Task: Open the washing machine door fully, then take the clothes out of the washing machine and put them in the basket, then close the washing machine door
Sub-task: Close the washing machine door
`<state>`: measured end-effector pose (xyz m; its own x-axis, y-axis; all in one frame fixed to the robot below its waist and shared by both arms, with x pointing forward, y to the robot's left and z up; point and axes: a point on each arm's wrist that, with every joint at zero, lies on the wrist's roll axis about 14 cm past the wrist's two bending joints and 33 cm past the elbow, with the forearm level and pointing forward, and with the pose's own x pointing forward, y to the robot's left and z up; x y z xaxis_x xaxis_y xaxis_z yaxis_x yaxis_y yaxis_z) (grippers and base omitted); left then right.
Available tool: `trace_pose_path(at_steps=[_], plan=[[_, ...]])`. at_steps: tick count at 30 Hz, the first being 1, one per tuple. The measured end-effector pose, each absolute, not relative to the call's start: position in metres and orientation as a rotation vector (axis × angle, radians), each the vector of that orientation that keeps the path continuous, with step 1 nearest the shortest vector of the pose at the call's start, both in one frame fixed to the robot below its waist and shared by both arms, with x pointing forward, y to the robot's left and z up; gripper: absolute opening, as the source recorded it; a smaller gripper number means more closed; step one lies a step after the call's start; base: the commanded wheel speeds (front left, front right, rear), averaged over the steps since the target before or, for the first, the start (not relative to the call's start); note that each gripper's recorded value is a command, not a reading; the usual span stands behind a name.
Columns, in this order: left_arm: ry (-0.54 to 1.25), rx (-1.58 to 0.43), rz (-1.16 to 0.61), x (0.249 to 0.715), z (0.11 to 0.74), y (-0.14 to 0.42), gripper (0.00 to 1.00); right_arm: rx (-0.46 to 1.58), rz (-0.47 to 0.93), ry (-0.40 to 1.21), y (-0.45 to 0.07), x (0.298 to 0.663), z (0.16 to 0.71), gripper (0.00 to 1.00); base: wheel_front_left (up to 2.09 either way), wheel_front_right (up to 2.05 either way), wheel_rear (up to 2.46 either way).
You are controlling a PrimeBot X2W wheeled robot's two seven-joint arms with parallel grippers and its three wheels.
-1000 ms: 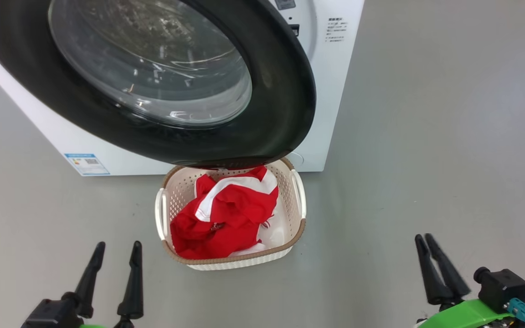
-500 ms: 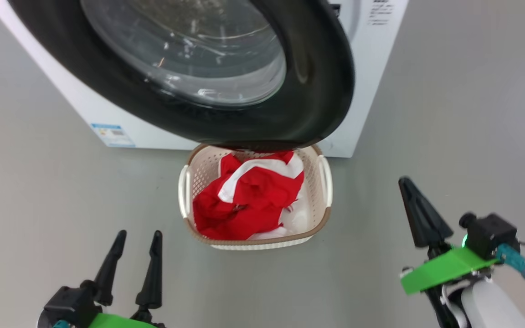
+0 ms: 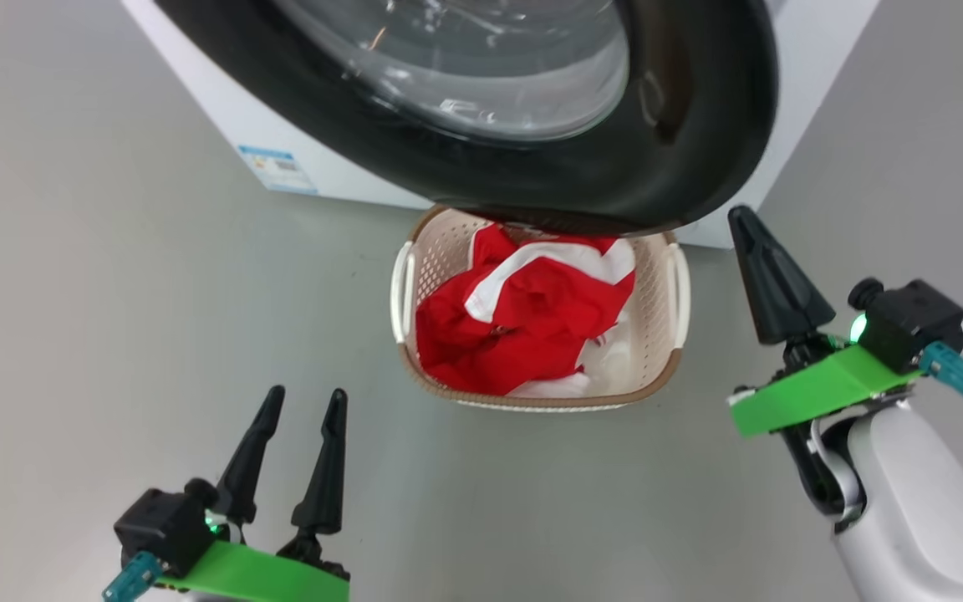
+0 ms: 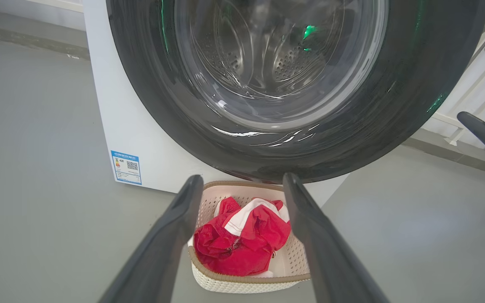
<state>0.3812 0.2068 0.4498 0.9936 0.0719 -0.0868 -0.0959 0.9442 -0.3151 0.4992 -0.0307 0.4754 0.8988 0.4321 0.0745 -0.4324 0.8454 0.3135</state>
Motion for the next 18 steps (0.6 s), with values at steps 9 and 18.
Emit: trace_pose_path(at_steps=[9, 18], plan=[[0.088, -0.326, 0.093, 0.395, 0.443, 0.21, 1.0, 0.35, 0.461, -0.028, -0.023, 0.538, 0.47, 0.0, 0.0, 0.0, 0.0], [0.111, -0.332, 0.103, 0.407, 0.432, 0.213, 1.0, 0.389, 0.438, -0.037, -0.02, 0.567, 0.457, 0.0, 0.0, 0.0, 0.0]])
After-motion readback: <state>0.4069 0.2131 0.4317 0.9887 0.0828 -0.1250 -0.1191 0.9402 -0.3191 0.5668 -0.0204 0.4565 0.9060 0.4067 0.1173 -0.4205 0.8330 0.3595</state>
